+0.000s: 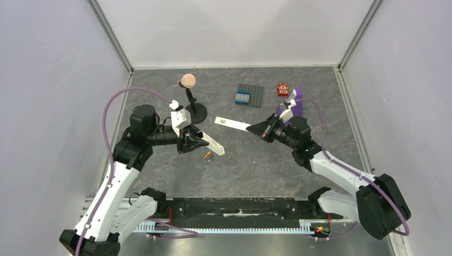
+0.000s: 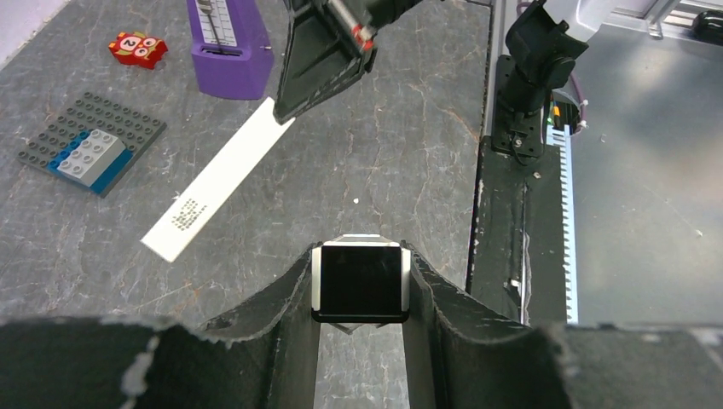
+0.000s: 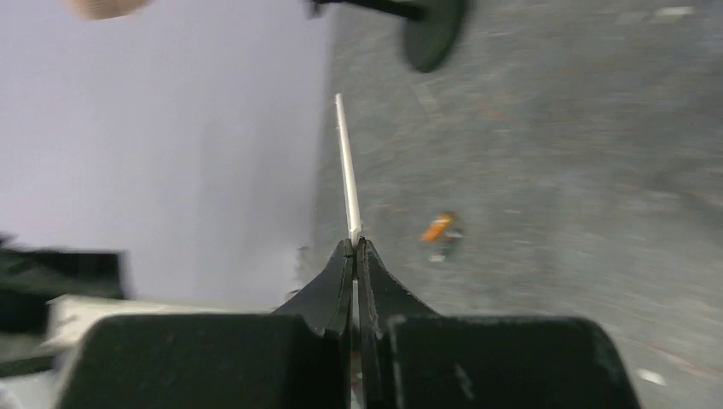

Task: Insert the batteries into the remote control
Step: Place the battery cover at the center of the board, then adjust the remote control.

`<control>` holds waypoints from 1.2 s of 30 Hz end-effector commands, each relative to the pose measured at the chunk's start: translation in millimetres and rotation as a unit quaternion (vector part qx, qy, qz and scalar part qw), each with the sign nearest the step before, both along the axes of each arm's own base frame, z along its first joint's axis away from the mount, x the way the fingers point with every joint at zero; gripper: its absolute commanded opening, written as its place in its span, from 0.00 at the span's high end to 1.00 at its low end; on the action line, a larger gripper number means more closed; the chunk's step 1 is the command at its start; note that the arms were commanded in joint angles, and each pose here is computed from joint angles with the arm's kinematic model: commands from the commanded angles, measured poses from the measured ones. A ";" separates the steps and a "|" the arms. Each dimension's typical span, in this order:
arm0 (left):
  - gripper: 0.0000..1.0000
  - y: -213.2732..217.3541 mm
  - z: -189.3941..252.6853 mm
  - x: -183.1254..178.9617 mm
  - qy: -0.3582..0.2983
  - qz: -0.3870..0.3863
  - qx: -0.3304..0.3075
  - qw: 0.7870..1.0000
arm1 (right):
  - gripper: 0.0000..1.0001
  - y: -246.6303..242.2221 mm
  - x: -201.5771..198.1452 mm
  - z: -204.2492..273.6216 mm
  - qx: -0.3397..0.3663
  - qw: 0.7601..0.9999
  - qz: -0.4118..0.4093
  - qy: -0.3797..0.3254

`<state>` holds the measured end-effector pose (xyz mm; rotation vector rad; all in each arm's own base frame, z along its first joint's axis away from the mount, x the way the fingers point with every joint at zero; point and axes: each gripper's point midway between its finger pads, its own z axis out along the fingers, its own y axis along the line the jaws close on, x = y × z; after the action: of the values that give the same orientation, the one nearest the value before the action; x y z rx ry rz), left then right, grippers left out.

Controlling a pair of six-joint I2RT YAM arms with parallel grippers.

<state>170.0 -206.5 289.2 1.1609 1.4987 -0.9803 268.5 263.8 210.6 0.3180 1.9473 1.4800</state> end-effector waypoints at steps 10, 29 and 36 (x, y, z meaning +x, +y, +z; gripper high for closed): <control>0.98 -7.1 23.8 -8.1 -0.032 -0.041 -0.029 0.998 | 0.85 -100.7 15.9 -139.3 -0.303 0.935 -0.160 0.086; 0.98 -11.0 38.9 -24.8 -0.010 -0.078 -0.052 0.996 | 0.05 42.8 -85.9 79.5 -0.130 0.859 0.210 -0.447; 0.98 -10.9 46.3 -37.0 -0.007 -0.101 -0.062 0.993 | 0.02 63.8 -111.1 103.0 -0.117 0.804 0.250 -0.526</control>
<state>148.7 -215.4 307.6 1.2111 1.4074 -1.1330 171.1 317.4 288.0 -0.8549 1.4456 1.2747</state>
